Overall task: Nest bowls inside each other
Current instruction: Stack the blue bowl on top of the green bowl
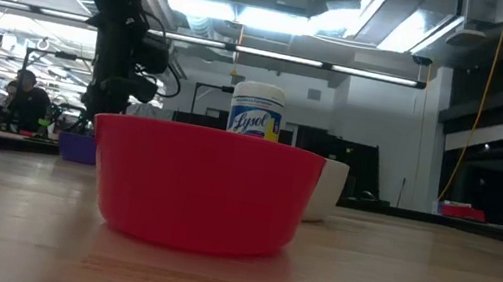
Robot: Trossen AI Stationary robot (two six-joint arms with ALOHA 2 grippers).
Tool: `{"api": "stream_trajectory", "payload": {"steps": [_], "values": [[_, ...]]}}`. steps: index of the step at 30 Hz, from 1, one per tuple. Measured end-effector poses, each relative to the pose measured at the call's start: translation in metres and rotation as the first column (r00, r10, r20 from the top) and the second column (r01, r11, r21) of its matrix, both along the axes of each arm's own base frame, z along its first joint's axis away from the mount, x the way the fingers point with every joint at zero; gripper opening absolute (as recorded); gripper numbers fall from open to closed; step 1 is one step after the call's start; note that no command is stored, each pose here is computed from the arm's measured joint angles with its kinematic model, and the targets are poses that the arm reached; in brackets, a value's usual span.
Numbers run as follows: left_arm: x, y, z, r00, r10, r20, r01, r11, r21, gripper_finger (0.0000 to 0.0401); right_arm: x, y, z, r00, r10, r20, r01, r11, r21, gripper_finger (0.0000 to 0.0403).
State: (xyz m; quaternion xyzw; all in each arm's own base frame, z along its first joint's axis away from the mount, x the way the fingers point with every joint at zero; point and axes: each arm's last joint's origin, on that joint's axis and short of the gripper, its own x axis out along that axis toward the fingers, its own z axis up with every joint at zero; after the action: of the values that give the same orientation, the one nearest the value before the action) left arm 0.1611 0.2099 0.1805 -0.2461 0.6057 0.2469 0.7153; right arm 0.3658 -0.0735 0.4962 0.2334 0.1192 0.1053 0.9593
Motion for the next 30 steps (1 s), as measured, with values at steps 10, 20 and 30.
{"api": "stream_trajectory", "payload": {"steps": [10,20,30], "values": [[-0.002,-0.003,-0.005,1.000,-0.021,-0.017,0.021,1.000,-0.006,0.0007,0.000,0.001,0.001,1.000,0.022,0.009,-0.022,1.000,0.002,0.0187],[-0.004,-0.010,-0.004,0.999,-0.021,-0.024,0.021,1.000,-0.008,0.0002,0.000,0.001,0.002,0.999,0.034,0.017,-0.034,0.999,0.002,0.0166],[0.006,-0.010,0.069,0.999,-0.032,0.043,0.026,0.992,0.126,0.0001,-0.001,0.002,0.010,0.994,0.056,0.098,-0.053,0.998,-0.035,0.0151]]}}
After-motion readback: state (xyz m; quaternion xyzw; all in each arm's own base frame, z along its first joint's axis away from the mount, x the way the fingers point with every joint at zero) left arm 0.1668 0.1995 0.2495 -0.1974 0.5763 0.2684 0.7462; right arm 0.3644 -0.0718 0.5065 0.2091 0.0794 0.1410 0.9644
